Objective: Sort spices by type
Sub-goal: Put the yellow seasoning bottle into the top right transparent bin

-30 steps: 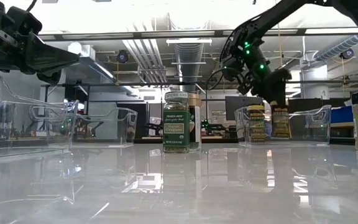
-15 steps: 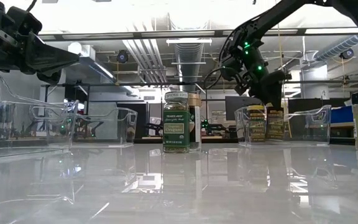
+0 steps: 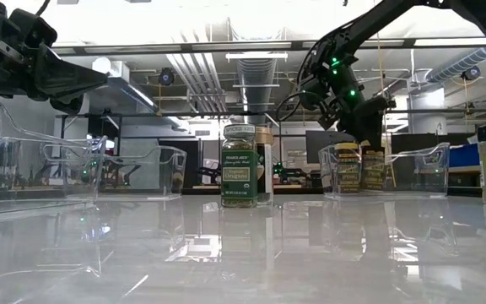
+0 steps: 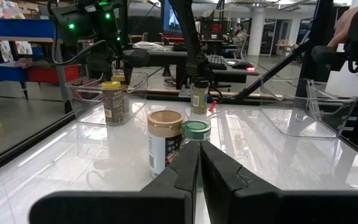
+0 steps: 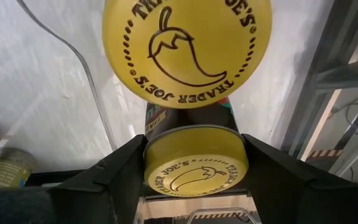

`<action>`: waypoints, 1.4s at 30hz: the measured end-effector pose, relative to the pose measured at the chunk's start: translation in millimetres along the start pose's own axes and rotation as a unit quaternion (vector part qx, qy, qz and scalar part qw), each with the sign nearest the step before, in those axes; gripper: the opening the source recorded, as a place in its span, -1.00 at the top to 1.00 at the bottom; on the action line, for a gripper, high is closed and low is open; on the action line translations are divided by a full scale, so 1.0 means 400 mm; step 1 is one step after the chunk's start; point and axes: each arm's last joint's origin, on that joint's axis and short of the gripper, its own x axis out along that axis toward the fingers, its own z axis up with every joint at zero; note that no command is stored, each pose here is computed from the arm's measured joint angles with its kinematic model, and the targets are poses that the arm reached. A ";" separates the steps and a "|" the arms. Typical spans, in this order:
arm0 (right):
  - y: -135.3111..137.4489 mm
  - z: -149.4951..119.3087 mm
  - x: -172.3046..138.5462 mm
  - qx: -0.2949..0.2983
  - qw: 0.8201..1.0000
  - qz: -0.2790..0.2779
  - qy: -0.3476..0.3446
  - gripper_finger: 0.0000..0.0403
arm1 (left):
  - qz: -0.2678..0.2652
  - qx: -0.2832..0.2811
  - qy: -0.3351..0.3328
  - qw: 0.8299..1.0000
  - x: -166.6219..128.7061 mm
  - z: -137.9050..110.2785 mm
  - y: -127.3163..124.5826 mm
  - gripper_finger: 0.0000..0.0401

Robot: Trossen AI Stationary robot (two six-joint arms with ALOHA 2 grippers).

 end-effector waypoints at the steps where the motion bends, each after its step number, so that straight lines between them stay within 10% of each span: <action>1: 0.000 0.000 0.000 0.000 1.000 0.000 0.000 -0.15 | 0.000 0.000 0.000 1.000 0.000 0.000 0.000 0.99; 42: -0.002 0.007 0.005 0.003 1.000 0.004 -0.009 -0.35 | 0.000 0.000 0.000 1.000 0.000 0.000 0.000 0.99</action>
